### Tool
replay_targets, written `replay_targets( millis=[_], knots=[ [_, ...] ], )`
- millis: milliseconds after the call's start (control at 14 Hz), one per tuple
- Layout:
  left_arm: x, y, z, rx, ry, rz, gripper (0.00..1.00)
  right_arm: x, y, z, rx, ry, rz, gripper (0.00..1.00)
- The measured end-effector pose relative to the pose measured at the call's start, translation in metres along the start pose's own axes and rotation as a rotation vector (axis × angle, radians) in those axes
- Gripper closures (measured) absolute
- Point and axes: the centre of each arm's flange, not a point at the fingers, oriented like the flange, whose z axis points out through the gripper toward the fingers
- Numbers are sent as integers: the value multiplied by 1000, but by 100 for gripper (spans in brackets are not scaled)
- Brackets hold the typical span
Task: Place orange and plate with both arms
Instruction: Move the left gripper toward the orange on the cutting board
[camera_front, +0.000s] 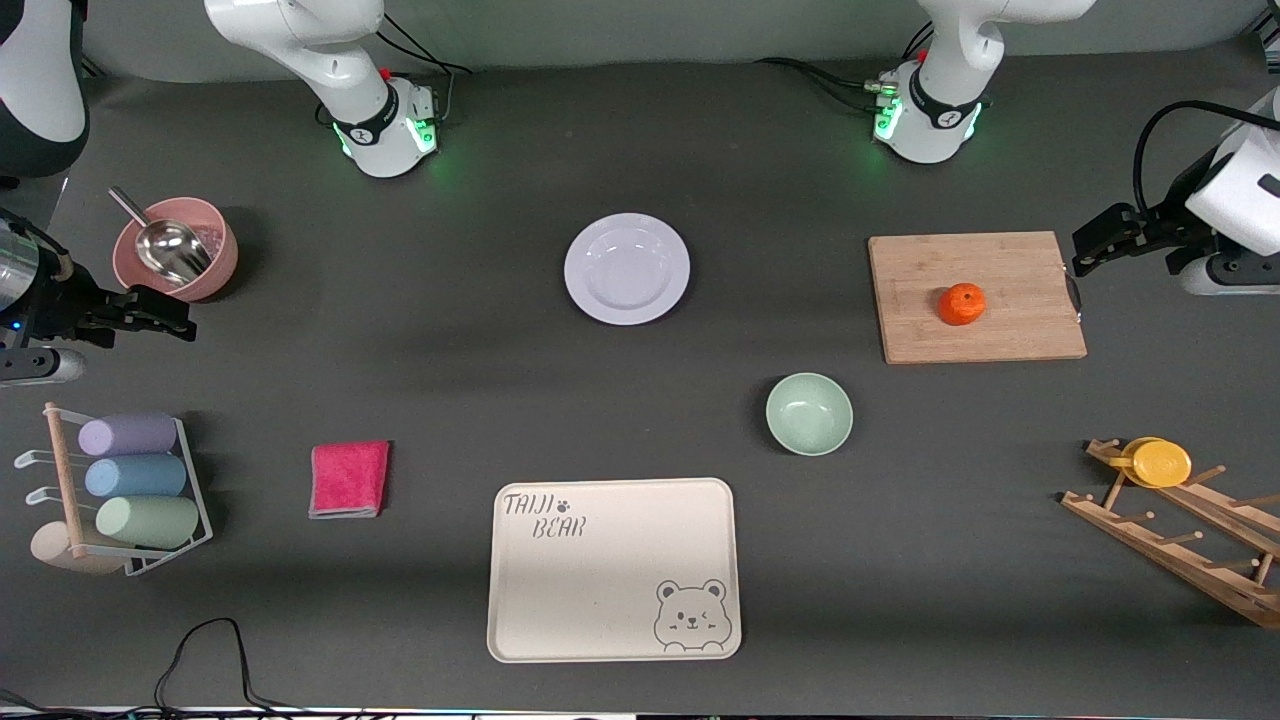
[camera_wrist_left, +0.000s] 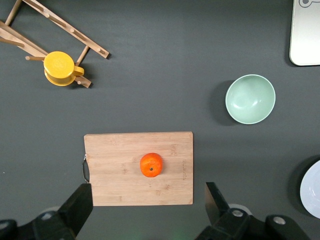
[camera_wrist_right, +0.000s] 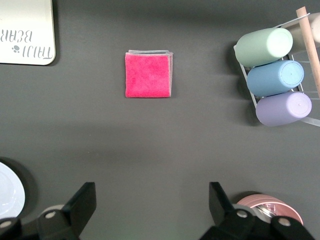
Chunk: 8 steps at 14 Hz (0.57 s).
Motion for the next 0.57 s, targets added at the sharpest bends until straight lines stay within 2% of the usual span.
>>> replay_targets(
  millis=[357,571],
  knots=[
    [0,-7,3,-2,-31,-14,0,0,0,0,0,0,0,0],
    [-1,-13,23,5,-108,-26,0,-1,-1,1,2,-6,1,0]
  ],
)
